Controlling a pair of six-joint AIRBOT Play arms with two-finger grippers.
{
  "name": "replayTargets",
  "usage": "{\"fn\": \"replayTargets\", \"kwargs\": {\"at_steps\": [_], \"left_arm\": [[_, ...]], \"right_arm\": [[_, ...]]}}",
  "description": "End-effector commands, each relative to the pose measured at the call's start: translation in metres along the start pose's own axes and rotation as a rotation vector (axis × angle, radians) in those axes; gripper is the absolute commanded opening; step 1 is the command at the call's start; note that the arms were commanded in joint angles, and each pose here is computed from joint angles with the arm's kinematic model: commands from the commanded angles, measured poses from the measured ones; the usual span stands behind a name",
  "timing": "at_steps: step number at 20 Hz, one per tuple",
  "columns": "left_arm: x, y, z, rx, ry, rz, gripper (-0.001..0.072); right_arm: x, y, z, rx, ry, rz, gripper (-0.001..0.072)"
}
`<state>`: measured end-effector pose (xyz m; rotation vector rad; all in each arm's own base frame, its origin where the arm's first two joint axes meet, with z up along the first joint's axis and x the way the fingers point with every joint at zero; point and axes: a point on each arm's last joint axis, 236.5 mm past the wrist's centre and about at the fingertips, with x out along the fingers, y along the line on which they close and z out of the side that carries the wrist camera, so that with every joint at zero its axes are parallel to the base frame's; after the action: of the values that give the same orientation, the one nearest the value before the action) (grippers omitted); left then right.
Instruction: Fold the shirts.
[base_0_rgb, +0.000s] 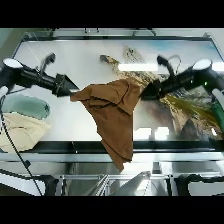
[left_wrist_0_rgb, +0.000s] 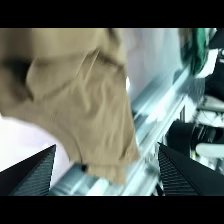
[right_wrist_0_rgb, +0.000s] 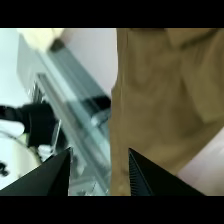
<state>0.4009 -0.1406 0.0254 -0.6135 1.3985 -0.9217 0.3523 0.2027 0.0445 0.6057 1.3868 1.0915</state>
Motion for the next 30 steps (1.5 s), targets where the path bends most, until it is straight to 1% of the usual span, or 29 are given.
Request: {"fn": "replayTargets", "kwargs": {"at_steps": [1,3,5,7,9,13,16,19,20,21,22,23,24,25,26,27,28,30], "left_arm": [[0.037,0.025,-0.037,-0.106,0.1,0.016,0.0696],[0.061,0.027,-0.056,-0.131,0.154,0.012,0.0695],[0.081,0.035,-0.069,-0.131,0.193,0.059,0.0696],[0.096,0.043,-0.075,-0.11,0.211,0.114,0.0695],[0.107,0.042,-0.078,-0.099,0.217,0.128,0.0695],[0.128,0.04,-0.077,-0.065,0.214,0.157,0.0695],[0.144,0.039,-0.077,-0.039,0.221,0.174,0.0695],[0.16,0.044,-0.085,-0.062,0.279,0.161,0.0694],[0.165,0.045,-0.087,-0.074,0.296,0.157,0.0651],[0.17,0.043,-0.089,-0.068,0.317,0.153,0.0476],[0.175,0.04,-0.089,-0.055,0.327,0.15,0.0347],[0.178,0.033,-0.085,-0.03,0.328,0.148,0.0268],[0.18,0.026,-0.079,-0.003,0.322,0.146,0.0205],[0.18,0.017,-0.072,0.028,0.318,0.143,0.0117],[0.178,0.006,-0.066,0.062,0.321,0.133,0.0014],[0.172,-0.006,-0.061,0.089,0.329,0.115,0.0019],[0.164,-0.025,-0.055,0.118,0.329,0.087,0.0018],[0.141,-0.077,-0.039,0.191,0.275,-0.004,0.0018]], "right_arm": [[0.03,-0.023,-0.075,0.142,0.107,0.054,0.0377],[0.048,-0.039,-0.109,0.226,0.103,0.04,0.0377],[0.061,-0.057,-0.131,0.272,0.075,-0.001,0.0378],[0.068,-0.081,-0.134,0.288,0.023,-0.074,0.0378],[0.07,-0.107,-0.127,0.307,-0.036,-0.168,0.038],[0.09,-0.11,-0.125,0.285,-0.033,-0.23,0.038],[0.099,-0.108,-0.126,0.276,-0.02,-0.247,0.0381],[0.101,-0.106,-0.125,0.279,-0.026,-0.237,0.038],[0.102,-0.104,-0.123,0.281,-0.03,-0.23,0.038],[0.105,-0.101,-0.123,0.28,-0.03,-0.222,0.038],[0.108,-0.098,-0.123,0.278,-0.028,-0.215,0.038],[0.112,-0.093,-0.122,0.278,-0.027,-0.203,0.0379],[0.116,-0.087,-0.12,0.269,-0.031,-0.185,0.0377],[0.12,-0.08,-0.117,0.257,-0.039,-0.158,0.031],[0.123,-0.068,-0.114,0.237,-0.045,-0.112,0.0099],[0.123,-0.054,-0.11,0.22,-0.048,-0.055,0.002],[0.121,-0.037,-0.108,0.189,-0.035,0.003,0.0019],[0.106,-0.006,-0.092,0.1,-0.034,0.061,0.0018]]}}
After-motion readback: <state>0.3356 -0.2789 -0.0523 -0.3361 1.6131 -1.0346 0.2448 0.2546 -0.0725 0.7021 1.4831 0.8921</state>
